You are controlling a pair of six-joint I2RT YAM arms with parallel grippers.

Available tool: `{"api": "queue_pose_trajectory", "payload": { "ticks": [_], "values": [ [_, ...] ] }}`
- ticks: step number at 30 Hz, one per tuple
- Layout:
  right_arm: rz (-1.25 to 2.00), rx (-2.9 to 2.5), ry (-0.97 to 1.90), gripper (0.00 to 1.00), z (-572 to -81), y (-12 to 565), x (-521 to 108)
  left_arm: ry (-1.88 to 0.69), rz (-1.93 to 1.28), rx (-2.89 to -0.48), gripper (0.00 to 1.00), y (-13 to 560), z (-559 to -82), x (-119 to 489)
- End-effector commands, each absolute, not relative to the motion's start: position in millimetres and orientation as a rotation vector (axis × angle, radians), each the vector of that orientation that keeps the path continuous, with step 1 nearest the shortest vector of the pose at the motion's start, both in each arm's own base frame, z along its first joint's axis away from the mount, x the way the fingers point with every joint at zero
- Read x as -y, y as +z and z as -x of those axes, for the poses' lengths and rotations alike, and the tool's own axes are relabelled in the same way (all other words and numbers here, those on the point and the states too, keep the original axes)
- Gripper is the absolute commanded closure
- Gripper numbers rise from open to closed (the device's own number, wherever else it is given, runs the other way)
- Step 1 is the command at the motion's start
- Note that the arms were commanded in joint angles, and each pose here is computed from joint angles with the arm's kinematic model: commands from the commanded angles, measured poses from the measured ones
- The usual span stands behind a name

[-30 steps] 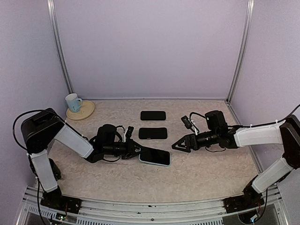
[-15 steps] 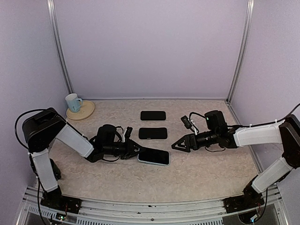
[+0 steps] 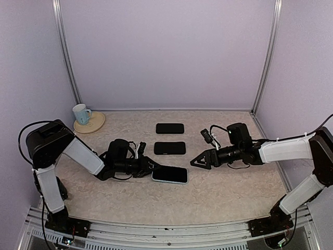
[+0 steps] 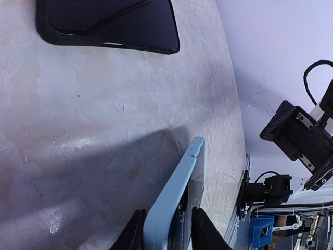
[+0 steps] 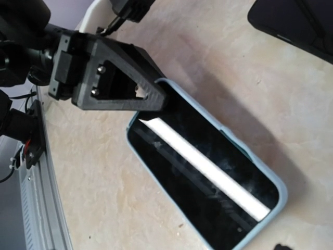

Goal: Put the phone into the phone case
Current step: Place the phone with the phone case at the center of the board.

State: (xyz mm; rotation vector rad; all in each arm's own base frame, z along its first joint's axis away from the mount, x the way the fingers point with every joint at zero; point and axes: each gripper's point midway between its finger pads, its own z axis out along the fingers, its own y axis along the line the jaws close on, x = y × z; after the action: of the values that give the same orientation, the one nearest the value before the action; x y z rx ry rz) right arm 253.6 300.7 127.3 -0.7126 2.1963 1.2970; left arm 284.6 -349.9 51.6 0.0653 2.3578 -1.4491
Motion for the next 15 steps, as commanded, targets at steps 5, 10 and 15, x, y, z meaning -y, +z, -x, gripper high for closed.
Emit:
{"api": "queue_pose_trajectory", "payload": {
  "ticks": [5,10,15],
  "values": [
    [0.695,-2.204,1.282,0.13,-258.1,122.0,-298.3,-1.432,-0.073,-2.315,0.67,56.8,-294.9,349.1],
    [0.695,-2.206,1.284,0.13,-257.7,121.1,-298.3,-1.428,-0.072,-2.321,0.61,56.1,-294.8,349.0],
    [0.692,-2.21,1.292,0.13,-256.6,119.2,-298.4,-1.368,-0.054,-2.349,0.49,52.4,-297.0,343.9]
  ]
}}
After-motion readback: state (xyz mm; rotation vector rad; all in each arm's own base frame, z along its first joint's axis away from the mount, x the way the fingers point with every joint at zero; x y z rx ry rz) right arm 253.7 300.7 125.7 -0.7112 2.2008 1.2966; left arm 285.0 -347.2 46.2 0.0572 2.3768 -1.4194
